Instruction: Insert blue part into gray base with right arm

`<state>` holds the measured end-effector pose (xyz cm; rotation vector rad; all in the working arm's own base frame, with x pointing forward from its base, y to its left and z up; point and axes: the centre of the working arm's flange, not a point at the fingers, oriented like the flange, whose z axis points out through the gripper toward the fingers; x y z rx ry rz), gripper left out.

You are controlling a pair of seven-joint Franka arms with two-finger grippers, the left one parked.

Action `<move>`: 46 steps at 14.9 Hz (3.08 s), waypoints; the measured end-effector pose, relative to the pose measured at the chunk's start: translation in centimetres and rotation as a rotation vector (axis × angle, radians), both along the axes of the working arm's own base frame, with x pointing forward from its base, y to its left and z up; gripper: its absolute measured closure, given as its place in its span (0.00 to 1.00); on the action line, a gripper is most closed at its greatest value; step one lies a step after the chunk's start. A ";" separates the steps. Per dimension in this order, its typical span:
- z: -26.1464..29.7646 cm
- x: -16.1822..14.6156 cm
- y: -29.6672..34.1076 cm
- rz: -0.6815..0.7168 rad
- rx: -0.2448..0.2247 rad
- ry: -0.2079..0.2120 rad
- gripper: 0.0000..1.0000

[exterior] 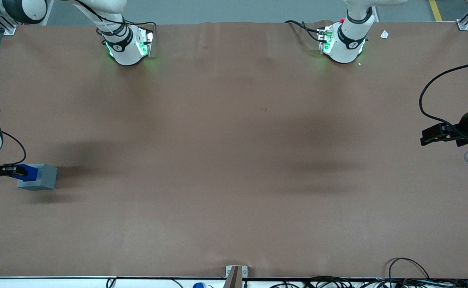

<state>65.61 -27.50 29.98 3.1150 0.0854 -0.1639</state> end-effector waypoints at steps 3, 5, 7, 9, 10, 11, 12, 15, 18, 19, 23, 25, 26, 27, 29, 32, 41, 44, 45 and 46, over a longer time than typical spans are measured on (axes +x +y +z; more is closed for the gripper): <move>-0.5 0.0 0.0 0.004 0.001 0.002 0.49; -0.6 0.0 0.0 0.004 0.001 0.004 0.49; -0.6 0.0 0.0 0.004 0.001 0.004 0.49; -0.6 0.0 0.0 0.004 0.001 0.004 0.46; -0.6 0.0 -0.1 0.004 0.001 0.004 0.33; -0.6 0.0 -0.1 0.004 0.001 0.004 0.25; -0.6 0.0 -0.1 0.004 0.001 0.003 0.19; -0.1 0.5 0.3 0.011 0.001 -0.009 0.05; 2.2 1.4 1.6 0.032 -0.003 -0.041 0.00; 3.5 1.6 2.4 0.042 0.000 -0.044 0.00; 10.2 1.7 7.0 0.061 0.002 -0.060 0.00; 13.5 1.5 9.5 0.049 0.000 -0.071 0.00; 15.0 1.3 10.8 0.046 -0.001 -0.080 0.00; 16.5 1.1 12.2 0.047 -0.004 -0.094 0.00; 19.2 0.4 14.4 0.040 -0.008 -0.120 0.00; 23.2 -1.1 18.1 0.001 -0.006 -0.131 0.00; 32.1 -7.0 23.7 -0.041 0.002 -0.132 0.00; 33.6 -9.2 23.5 -0.048 0.004 -0.161 0.00; 33.7 -9.9 23.5 -0.049 0.007 -0.165 0.00; 33.8 -10.5 23.6 -0.050 0.011 -0.166 0.00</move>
